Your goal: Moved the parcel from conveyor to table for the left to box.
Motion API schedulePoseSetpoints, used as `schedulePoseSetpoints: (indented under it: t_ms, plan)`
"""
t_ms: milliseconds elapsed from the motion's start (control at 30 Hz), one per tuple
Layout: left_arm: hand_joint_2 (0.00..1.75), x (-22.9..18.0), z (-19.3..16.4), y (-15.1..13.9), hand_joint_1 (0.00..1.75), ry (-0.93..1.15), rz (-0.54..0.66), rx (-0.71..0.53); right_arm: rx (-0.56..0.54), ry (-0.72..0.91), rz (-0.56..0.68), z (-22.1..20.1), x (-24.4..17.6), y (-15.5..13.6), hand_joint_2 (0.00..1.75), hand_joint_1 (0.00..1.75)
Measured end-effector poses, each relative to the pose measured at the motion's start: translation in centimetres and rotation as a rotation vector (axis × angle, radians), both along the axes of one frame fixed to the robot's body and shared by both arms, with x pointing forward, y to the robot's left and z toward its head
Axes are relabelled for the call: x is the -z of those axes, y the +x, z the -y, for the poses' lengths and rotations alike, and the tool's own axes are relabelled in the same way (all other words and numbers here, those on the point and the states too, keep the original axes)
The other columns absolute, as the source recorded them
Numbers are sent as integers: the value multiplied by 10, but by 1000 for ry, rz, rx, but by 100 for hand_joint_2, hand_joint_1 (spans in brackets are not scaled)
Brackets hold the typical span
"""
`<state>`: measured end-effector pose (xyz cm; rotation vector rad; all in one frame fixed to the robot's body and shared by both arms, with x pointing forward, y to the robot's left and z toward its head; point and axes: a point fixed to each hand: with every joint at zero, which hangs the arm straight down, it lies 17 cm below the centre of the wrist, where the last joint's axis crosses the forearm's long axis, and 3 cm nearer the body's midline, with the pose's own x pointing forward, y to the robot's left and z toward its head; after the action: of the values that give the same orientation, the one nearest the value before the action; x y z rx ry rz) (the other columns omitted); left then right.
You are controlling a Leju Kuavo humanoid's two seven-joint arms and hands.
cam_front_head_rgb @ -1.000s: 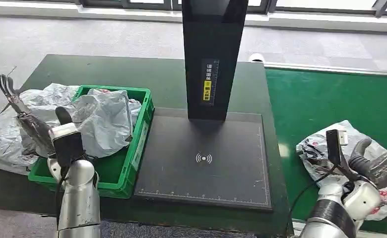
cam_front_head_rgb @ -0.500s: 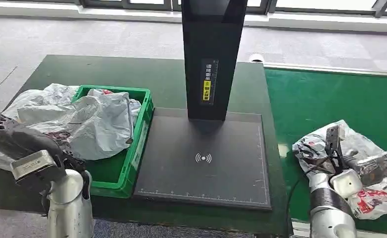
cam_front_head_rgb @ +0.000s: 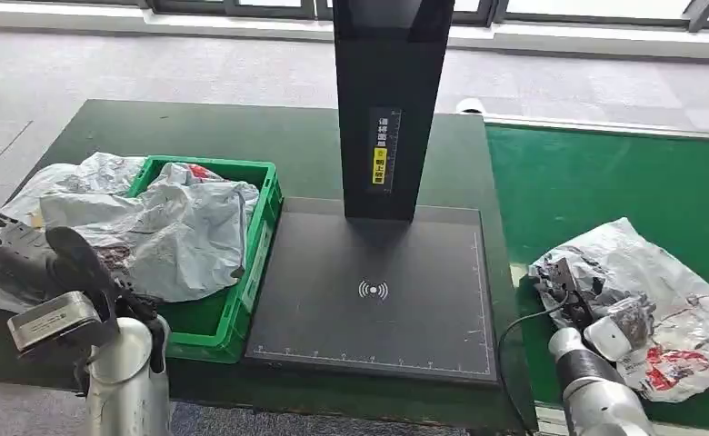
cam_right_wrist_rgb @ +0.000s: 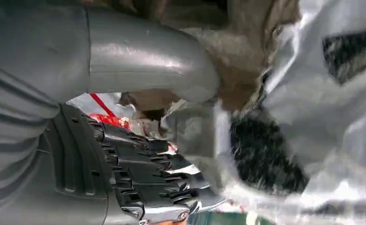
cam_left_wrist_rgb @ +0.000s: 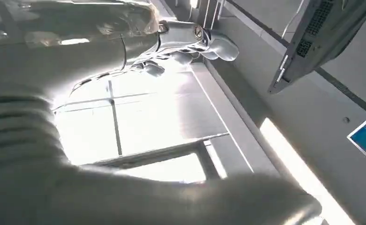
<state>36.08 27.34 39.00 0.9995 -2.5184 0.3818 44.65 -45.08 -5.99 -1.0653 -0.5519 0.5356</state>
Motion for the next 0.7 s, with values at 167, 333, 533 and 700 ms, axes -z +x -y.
schedulePoseSetpoints:
  t_ms: [167, 333, 533, 700]
  plan:
    - [175, 0, 3, 0, 0, 0, 2, 12, -12, 32, -74, -7, 15, -9, 175, 0]
    - [175, 1, 5, 0, 0, 1, -2, 17, 24, 31, -156, -4, 24, -21, 175, 175]
    - [175, 1, 6, 0, 0, 2, -2, 20, 35, 25, -160, 0, 23, -23, 175, 175]
    - [175, 2, 6, 0, 0, 2, -3, 20, 33, 11, -155, 1, 20, -21, 175, 175]
